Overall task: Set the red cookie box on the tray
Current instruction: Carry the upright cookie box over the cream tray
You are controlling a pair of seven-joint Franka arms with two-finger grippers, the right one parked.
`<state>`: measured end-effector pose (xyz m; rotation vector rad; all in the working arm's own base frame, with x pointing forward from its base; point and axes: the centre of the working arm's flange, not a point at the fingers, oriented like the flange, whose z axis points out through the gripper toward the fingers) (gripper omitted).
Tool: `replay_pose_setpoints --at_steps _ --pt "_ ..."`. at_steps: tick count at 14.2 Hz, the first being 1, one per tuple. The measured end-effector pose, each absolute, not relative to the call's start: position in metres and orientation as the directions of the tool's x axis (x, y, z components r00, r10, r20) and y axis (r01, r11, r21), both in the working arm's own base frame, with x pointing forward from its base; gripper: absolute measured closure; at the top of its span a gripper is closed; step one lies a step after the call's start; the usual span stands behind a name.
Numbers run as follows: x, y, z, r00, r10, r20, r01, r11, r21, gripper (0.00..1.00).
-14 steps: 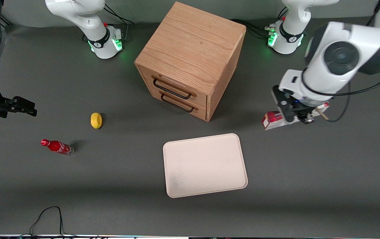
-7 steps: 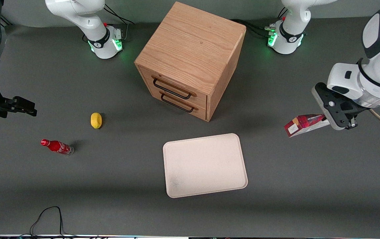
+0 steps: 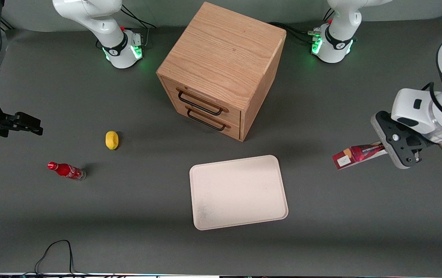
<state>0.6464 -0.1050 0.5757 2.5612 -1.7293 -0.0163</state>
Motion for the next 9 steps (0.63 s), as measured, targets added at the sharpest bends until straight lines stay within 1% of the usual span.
replay_pose_setpoints --at_steps 3,5,7,9 --pt "0.654 -0.162 0.556 0.455 -0.890 0.025 -0.889 -0.452 0.070 0.96" --pt "0.657 -0.217 0.537 0.532 -0.846 0.027 -0.845 -0.529 0.075 0.96" --pt "0.659 -0.264 0.516 0.637 -0.770 0.046 -0.770 -0.633 0.075 0.96" --pt "0.659 -0.300 0.498 0.770 -0.636 0.060 -0.639 -0.765 0.088 0.96"
